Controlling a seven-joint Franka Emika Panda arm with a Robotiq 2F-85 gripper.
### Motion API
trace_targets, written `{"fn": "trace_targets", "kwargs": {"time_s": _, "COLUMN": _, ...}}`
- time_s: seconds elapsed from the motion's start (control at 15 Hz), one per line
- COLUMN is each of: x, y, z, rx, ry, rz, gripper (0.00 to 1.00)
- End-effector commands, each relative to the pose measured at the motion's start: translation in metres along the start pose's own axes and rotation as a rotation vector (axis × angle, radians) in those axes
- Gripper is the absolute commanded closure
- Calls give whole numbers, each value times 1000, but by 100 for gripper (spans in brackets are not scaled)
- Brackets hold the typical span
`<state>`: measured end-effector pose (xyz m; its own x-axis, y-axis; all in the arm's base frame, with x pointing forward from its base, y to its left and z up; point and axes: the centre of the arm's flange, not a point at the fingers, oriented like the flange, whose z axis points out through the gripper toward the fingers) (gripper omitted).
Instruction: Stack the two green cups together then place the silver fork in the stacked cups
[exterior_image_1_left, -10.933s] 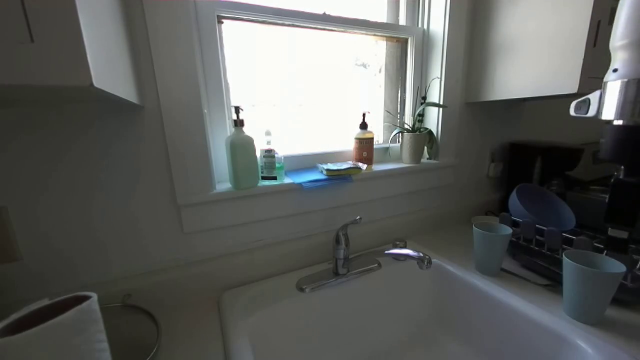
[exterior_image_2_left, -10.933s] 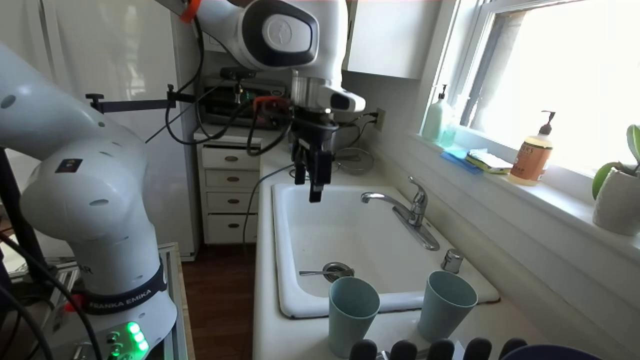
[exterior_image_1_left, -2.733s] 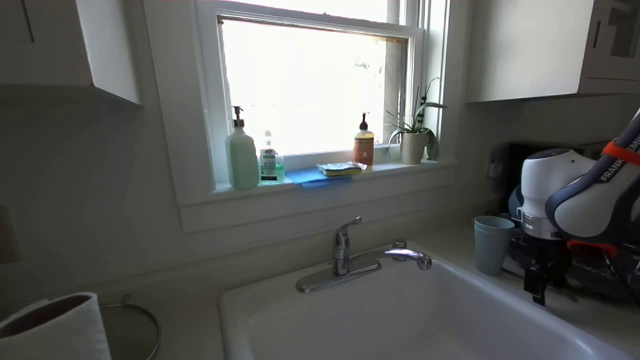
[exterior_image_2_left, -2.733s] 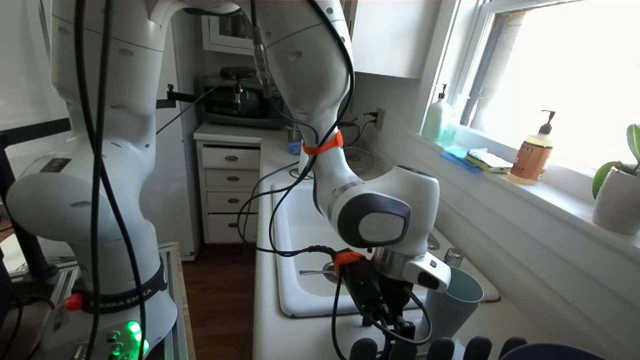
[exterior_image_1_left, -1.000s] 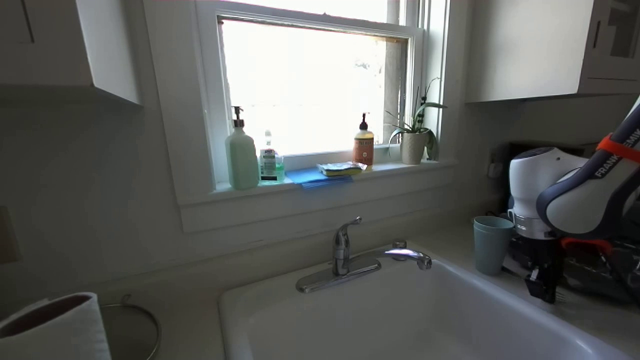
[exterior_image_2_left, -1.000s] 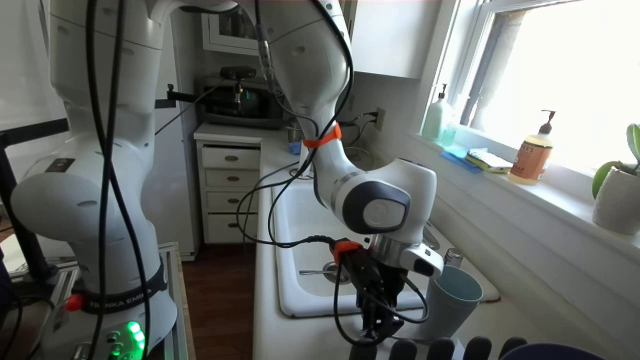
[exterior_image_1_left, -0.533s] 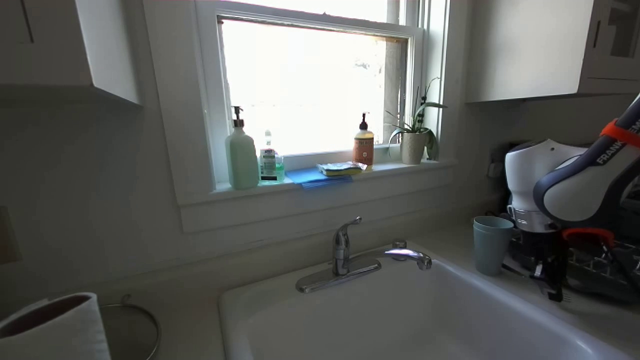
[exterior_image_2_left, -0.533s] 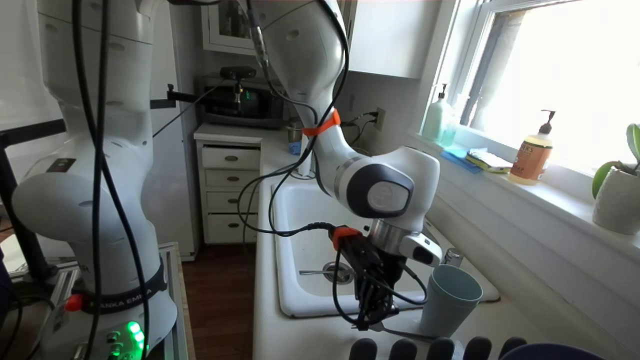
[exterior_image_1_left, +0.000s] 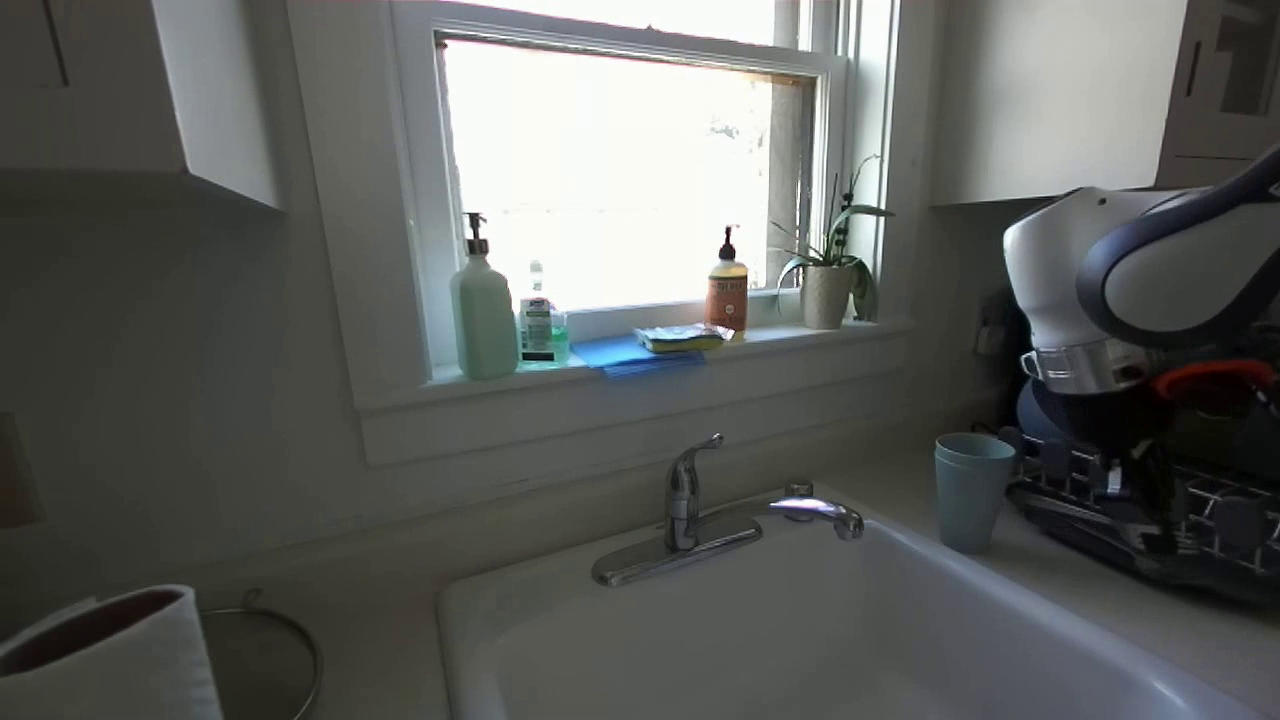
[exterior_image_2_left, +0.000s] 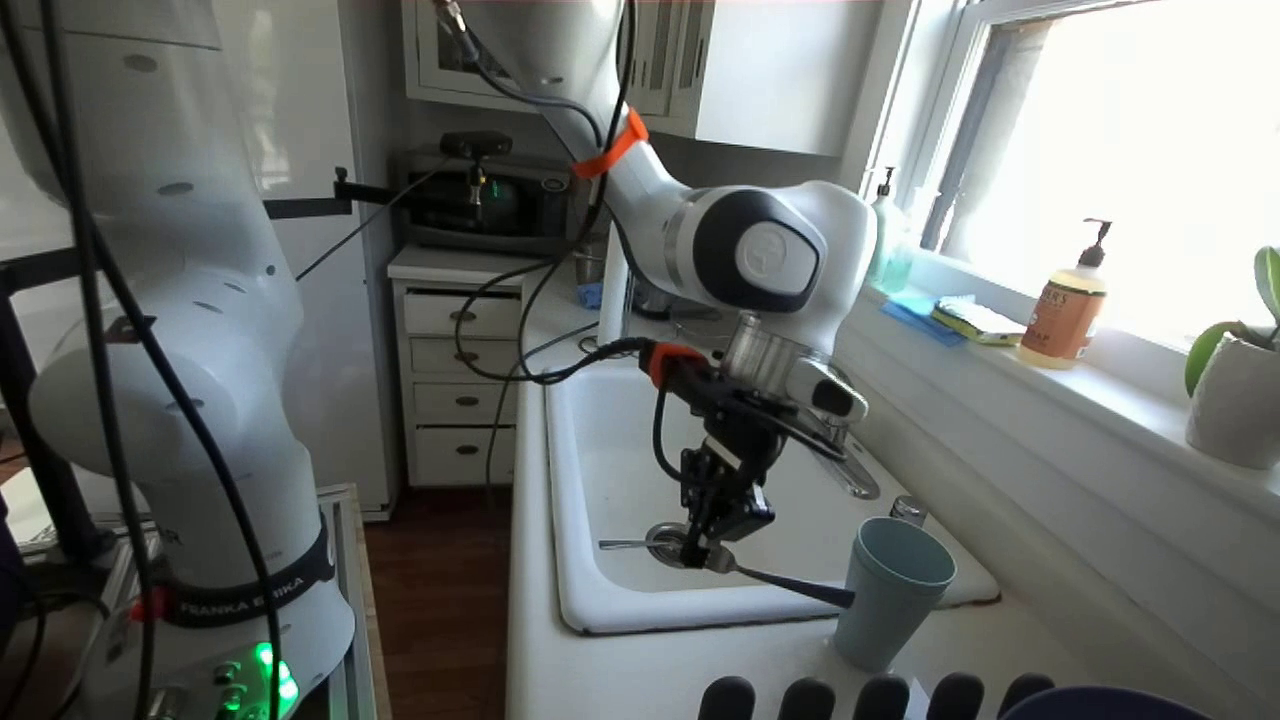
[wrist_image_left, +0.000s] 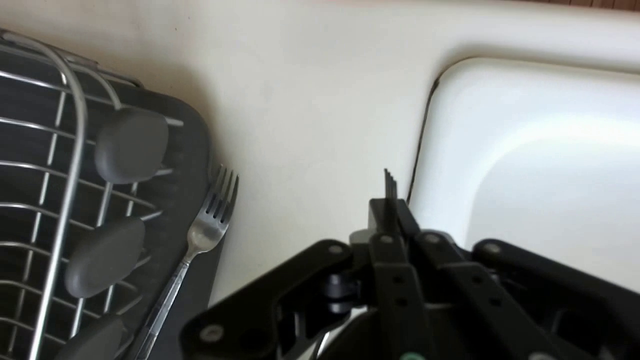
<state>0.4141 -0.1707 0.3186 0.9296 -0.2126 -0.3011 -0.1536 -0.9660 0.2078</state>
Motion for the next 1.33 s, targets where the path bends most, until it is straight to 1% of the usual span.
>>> {"fn": "trace_targets", "kwargs": {"time_s": 0.0, "x": -21, "y": 5, "z": -34, "rx": -26, "ry": -43, "rz": -12, "gripper": 99}}
{"fn": "trace_targets", "kwargs": {"time_s": 0.2, "x": -40, "y": 7, "z": -64, "rx": -20, "ry": -51, "rz": -58, "gripper": 99}}
{"fn": "trace_targets", "kwargs": {"time_s": 0.33, "x": -49, "y": 10, "z": -88, "rx": -42, "ry": -21, "rz": -82, "gripper": 99}}
{"fn": "trace_targets", "kwargs": {"time_s": 0.4, "x": -51, "y": 13, "z": -102, "rx": -61, "ry": 14, "rz": -82, "gripper": 99}}
{"fn": "trace_targets", "kwargs": {"time_s": 0.53, "x": -46, "y": 21, "z": -125, "rx": -110, "ry": 106, "rz": -40, "gripper": 99}}
{"fn": "trace_targets", "kwargs": {"time_s": 0.67, "x": -35, "y": 25, "z": -137, "rx": -174, "ry": 196, "rz": -1, "gripper": 99}}
{"fn": "trace_targets", "kwargs": {"time_s": 0.87, "x": -11, "y": 25, "z": -140, "rx": -228, "ry": 335, "rz": 50, "gripper": 99}}
{"fn": "trace_targets", "kwargs": {"time_s": 1.07, "x": 10, "y": 20, "z": -129, "rx": -247, "ry": 436, "rz": 104, "gripper": 99}}
{"fn": "trace_targets", "kwargs": {"time_s": 1.27, "x": 29, "y": 17, "z": -110, "rx": -250, "ry": 511, "rz": 172, "gripper": 99}}
